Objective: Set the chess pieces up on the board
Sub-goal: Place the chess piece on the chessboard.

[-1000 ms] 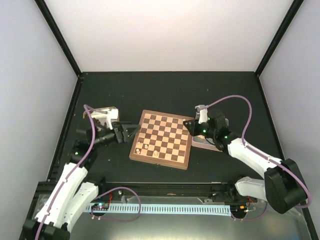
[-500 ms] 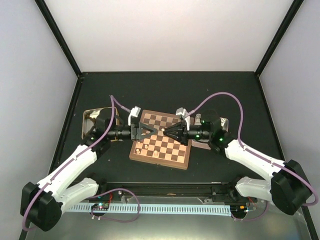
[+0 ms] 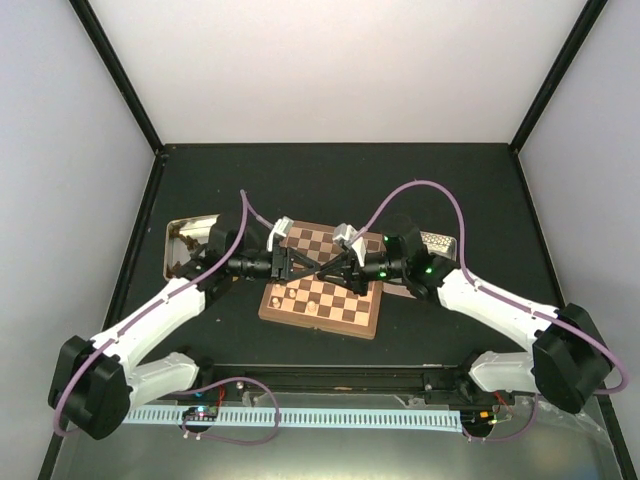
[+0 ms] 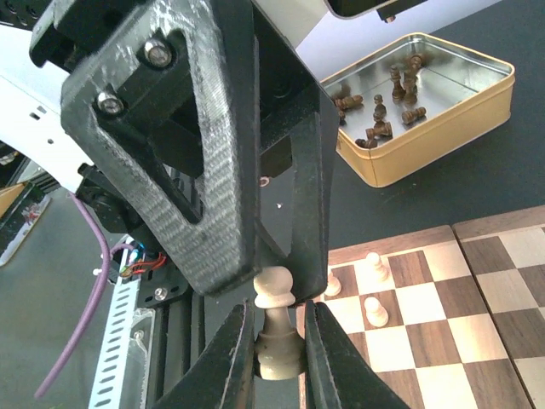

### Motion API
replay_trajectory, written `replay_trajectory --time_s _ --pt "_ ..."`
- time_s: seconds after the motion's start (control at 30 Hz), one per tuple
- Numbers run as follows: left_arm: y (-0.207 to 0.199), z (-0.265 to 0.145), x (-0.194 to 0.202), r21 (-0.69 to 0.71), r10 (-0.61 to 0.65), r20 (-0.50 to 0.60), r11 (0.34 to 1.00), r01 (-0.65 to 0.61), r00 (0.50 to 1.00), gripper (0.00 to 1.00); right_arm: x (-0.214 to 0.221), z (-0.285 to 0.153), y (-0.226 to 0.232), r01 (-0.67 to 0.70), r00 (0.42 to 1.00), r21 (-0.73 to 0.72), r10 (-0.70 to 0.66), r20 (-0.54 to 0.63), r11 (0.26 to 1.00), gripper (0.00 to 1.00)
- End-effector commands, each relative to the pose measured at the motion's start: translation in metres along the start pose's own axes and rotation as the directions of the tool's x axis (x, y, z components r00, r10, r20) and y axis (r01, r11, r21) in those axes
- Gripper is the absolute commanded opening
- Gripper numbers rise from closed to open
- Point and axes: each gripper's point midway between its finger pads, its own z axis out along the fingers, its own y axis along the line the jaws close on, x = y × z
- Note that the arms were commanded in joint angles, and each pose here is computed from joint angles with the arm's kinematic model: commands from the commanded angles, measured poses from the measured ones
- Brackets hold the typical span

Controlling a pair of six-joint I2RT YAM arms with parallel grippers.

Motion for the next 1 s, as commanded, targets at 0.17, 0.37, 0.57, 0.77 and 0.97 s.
replay_trajectory --time_s 0.17,0.37,0.57,0.77,0.97 --pt "-0.006 0.006 -0.001 0.018 0.018 -0.035 1.000 -0.017 0.999 0.25 -0.009 0.003 -0.004 0.047 0.999 0.028 -0.047 0.005 0.999 0.11" --pt "-0.002 0.008 -0.003 0.011 0.019 -0.034 1.000 -0.019 0.999 0.07 -0.008 0.003 -0.005 0.047 0.999 0.030 -0.047 0.002 0.998 0.14" --pt "0.007 0.003 -0.012 -0.080 0.092 0.034 0.993 -0.089 0.995 0.01 0.000 -0.004 -0.019 -0.013 1.000 0.145 0.013 -0.003 0.989 0.44" --pt "0.054 -0.021 -0.027 -0.453 0.217 0.104 0.879 -0.148 0.971 0.02 0.010 -0.038 -0.053 -0.143 0.989 0.418 0.113 0.097 0.897 0.65" --pt "0.100 -0.030 -0.022 -0.764 0.291 0.005 0.619 -0.184 0.957 0.02 0.033 -0.075 -0.092 -0.322 0.947 0.651 0.238 0.217 0.687 0.65"
